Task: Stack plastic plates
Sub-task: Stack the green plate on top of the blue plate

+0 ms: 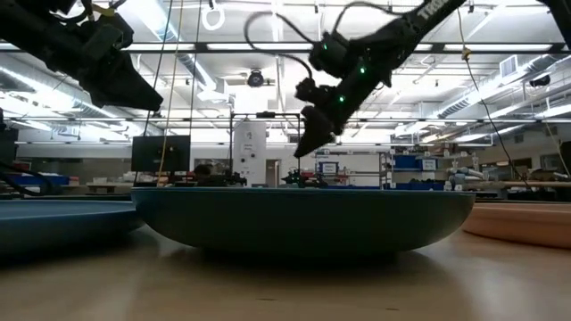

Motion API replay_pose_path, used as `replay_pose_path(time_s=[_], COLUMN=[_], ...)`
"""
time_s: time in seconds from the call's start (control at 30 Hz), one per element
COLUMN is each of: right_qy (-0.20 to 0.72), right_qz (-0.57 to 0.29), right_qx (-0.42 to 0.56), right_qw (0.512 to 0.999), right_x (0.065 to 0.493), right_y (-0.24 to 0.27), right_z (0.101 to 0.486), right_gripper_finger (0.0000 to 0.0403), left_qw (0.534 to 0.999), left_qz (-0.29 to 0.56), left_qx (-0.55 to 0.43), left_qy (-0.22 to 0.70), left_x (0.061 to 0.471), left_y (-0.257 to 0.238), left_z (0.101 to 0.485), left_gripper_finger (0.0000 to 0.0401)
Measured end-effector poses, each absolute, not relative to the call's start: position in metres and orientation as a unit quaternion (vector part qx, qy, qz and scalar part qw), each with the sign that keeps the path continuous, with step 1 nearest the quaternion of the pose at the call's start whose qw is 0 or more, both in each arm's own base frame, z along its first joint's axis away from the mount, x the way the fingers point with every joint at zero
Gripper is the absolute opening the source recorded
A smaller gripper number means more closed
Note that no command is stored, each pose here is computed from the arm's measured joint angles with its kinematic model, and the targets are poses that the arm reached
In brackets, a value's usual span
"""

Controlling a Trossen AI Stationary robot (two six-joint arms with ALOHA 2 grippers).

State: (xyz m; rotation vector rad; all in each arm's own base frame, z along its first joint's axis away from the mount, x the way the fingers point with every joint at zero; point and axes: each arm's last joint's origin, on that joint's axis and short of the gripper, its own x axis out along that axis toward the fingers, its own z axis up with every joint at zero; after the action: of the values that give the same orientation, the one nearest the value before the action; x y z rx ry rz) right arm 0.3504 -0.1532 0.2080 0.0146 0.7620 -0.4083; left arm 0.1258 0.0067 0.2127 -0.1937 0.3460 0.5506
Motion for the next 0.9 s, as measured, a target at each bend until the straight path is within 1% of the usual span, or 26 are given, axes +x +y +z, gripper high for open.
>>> replay_pose_path(time_s=[0.1,0.23,0.33,0.47,0.63,0.77,0.9], right_qy=[0.371,0.388,0.412,0.434,0.480,0.515,0.531], right_qz=[-0.230,-0.238,-0.245,-0.231,-0.200,-0.193,-0.183], right_qx=[0.071,0.131,0.144,0.151,0.181,0.198,0.198], right_qw=[0.897,0.881,0.866,0.858,0.835,0.811,0.803], right_x=[0.338,0.328,0.329,0.346,0.359,0.365,0.369], right_y=[-0.177,-0.204,-0.216,-0.222,-0.235,-0.245,-0.248], right_z=[0.208,0.210,0.204,0.201,0.186,0.169,0.161], right_gripper_finger=[0.0130,0.0132,0.0133,0.0133,0.0133,0.0133,0.0131], left_qw=[0.943,0.944,0.943,0.945,0.945,0.945,0.945], left_qz=[0.270,0.273,0.281,0.279,0.279,0.279,0.279], left_qx=[-0.096,-0.095,-0.089,-0.078,-0.078,-0.078,-0.077], left_qy=[0.167,0.161,0.156,0.153,0.153,0.153,0.156], left_x=[0.126,0.126,0.126,0.127,0.127,0.127,0.127], left_y=[0.007,0.007,0.007,0.007,0.007,0.007,0.007], left_z=[0.213,0.214,0.215,0.216,0.216,0.216,0.216], left_gripper_finger=[0.0172,0.0172,0.0172,0.0172,0.0172,0.0172,0.0172])
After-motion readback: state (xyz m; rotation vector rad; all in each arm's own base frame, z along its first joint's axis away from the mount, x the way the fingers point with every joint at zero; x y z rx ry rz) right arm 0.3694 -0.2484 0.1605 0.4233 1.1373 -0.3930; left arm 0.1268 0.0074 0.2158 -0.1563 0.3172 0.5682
